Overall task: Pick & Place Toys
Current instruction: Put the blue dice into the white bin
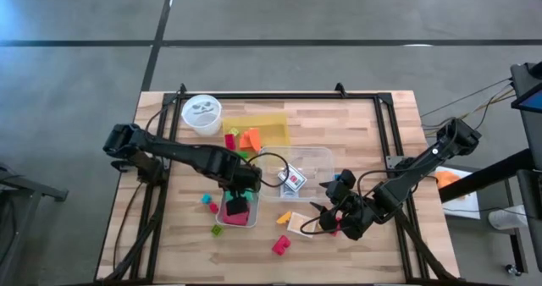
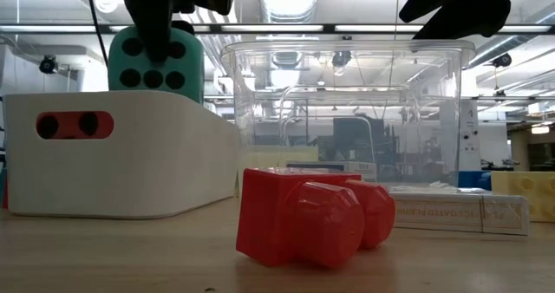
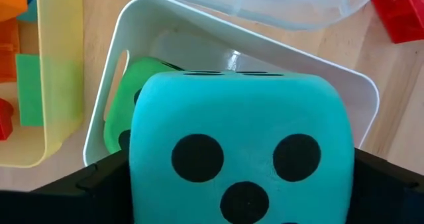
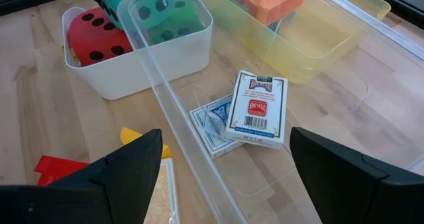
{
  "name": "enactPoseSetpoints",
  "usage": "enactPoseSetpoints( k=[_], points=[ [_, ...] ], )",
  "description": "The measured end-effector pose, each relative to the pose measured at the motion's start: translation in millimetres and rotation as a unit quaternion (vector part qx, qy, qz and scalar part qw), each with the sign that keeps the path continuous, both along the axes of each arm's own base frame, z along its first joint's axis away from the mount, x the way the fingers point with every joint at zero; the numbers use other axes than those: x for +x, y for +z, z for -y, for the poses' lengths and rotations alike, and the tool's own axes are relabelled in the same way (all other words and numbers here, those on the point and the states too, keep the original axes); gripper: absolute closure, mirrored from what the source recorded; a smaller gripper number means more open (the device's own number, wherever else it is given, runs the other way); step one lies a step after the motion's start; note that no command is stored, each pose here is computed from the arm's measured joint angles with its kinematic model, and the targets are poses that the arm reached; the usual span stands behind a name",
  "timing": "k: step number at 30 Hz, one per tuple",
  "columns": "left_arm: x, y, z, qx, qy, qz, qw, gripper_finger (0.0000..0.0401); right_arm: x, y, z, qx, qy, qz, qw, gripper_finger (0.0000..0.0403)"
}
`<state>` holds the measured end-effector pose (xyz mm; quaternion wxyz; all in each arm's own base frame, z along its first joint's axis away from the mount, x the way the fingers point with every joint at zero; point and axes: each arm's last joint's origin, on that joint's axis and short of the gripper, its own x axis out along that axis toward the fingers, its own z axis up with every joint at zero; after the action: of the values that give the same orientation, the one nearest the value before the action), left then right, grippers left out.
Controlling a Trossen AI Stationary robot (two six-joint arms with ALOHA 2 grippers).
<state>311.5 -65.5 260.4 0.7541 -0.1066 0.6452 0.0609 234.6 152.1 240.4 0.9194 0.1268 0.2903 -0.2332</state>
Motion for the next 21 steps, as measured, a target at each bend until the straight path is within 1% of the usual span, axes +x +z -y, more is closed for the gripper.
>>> enactPoseSetpoints(
  k=[4, 21],
  points=[
    [0.6, 0.1, -2.4, -0.001, 0.007, 0.000, 1.000, 0.0005, 0.0, 0.0, 0.0, 0.000, 0.000, 0.000, 1.000, 0.0078],
    [0.6, 1.6, -2.9, -0.001, 0.007, 0.004, 1.000, 0.0001, 0.0, 0.0, 0.0, 0.000, 0.000, 0.000, 1.000, 0.0078]
  ],
)
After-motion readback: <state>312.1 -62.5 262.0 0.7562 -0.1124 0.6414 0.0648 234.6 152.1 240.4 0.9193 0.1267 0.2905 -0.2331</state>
